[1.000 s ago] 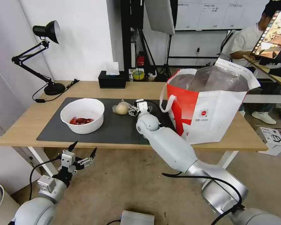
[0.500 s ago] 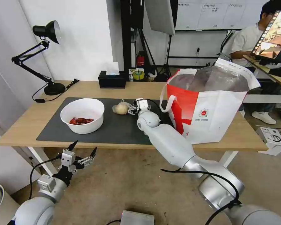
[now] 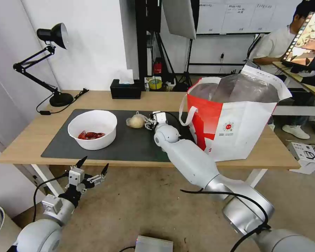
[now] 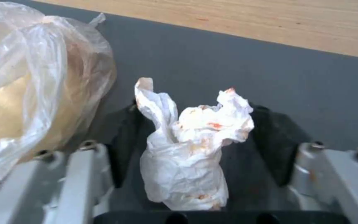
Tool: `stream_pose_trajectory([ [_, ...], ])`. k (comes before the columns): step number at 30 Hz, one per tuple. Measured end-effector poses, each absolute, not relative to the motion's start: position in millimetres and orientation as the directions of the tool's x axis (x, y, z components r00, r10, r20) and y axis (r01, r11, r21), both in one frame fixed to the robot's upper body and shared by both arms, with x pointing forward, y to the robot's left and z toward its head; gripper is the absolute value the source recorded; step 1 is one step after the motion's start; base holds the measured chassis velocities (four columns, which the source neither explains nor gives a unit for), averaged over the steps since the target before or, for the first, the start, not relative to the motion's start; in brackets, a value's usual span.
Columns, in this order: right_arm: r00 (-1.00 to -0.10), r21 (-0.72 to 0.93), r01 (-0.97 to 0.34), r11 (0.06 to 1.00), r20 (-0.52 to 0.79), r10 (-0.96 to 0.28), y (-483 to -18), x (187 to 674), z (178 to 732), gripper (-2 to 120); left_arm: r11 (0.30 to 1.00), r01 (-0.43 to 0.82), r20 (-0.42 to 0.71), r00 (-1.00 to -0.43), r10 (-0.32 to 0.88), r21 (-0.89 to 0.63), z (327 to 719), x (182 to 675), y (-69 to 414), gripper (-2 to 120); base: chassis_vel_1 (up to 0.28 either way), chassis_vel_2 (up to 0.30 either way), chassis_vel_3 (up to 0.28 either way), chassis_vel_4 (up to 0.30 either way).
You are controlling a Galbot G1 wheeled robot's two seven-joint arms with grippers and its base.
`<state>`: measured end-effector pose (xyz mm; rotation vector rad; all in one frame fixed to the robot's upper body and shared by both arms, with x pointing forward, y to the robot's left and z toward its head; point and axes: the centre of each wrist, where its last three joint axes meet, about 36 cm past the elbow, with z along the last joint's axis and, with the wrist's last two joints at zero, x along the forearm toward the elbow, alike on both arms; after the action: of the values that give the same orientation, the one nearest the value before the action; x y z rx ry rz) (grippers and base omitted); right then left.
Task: Pick up the trash from the table and place it into the takeout bag.
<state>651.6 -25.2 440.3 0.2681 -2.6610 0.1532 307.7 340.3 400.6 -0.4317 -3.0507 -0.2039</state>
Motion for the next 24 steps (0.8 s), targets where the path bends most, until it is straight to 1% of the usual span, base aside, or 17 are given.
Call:
stream_pose_trajectory([
  [1,-0.876,-0.064,-0.214,0.975,0.455,-0.162,-25.5,651.1,439.6,57,0.952,0.280,0.071,-0.959,0.273,0.123,400.6,308.1,340.0,100,0.000,0.000,0.000,0.000],
  [2,-0.876,-0.064,-0.214,0.975,0.455,-0.162,-25.5,651.1,439.6,57,0.952,0.280,0.071,-0.959,0.273,0.123,400.6,308.1,340.0,100,0.000,0.000,0.000,0.000],
  [4,-0.875,-0.063,-0.214,0.975,0.455,-0.163,-25.7,650.4,439.2,46,0.952,0.281,0.070,-0.959,0.274,0.123,400.7,308.6,339.8,100,0.000,0.000,0.000,0.000],
  [5,-0.875,-0.063,-0.214,0.975,0.455,-0.163,-25.7,650.4,439.2,46,0.952,0.281,0.070,-0.959,0.274,0.123,400.7,308.6,339.8,100,0.000,0.000,0.000,0.000],
  [6,-0.875,-0.063,-0.213,0.975,0.456,-0.162,-25.8,650.2,439.0,42,0.952,0.282,0.070,-0.959,0.275,0.124,400.8,308.9,340.0,100,0.000,0.000,0.000,0.000],
  [7,-0.875,-0.063,-0.213,0.975,0.456,-0.161,-26.0,650.2,438.8,35,0.951,0.283,0.070,-0.959,0.276,0.125,401.1,309.1,340.3,100,0.000,0.000,0.000,0.000],
  [8,-0.875,-0.063,-0.213,0.975,0.456,-0.161,-26.0,650.2,438.8,35,0.951,0.283,0.070,-0.959,0.276,0.125,401.1,309.1,340.3,100,0.000,0.000,0.000,0.000],
  [11,-0.875,-0.061,-0.212,0.975,0.456,-0.161,-26.2,648.9,438.3,21,0.950,0.284,0.071,-0.958,0.277,0.127,401.8,309.4,341.1,100,0.000,0.000,0.000,0.000],
  [12,-0.875,-0.061,-0.212,0.975,0.456,-0.161,-26.2,648.9,438.3,21,0.950,0.284,0.071,-0.958,0.277,0.127,401.8,309.4,341.1,100,0.000,0.000,0.000,0.000],
  [14,-0.877,-0.059,-0.212,0.976,0.452,-0.163,-27.1,646.9,439.1,13,0.950,0.284,0.071,-0.958,0.277,0.128,402.0,309.4,341.3,100,0.000,0.000,0.000,0.000],
  [15,-0.877,-0.059,-0.212,0.976,0.452,-0.163,-27.1,646.9,439.1,13,0.950,0.284,0.071,-0.958,0.277,0.128,402.0,309.4,341.3,100,0.000,0.000,0.000,0.000],
  [17,-0.884,-0.061,-0.214,0.975,0.436,-0.167,-29.3,642.2,443.5,1,0.950,0.284,0.070,-0.958,0.277,0.128,402.3,309.4,341.2,100,0.000,0.000,0.000,0.000],
  [22,-0.894,-0.062,-0.222,0.973,0.411,-0.178,-33.7,635.4,451.2,0,0.950,0.285,0.067,-0.958,0.278,0.128,403.1,309.0,340.7,100,0.000,0.000,0.000,0.000],
  [24,-0.901,-0.050,-0.248,0.968,0.379,-0.211,-41.6,622.1,461.4,0,0.950,0.284,0.069,-0.958,0.277,0.127,403.4,307.4,340.8,100,0.000,0.000,0.000,0.000],
])
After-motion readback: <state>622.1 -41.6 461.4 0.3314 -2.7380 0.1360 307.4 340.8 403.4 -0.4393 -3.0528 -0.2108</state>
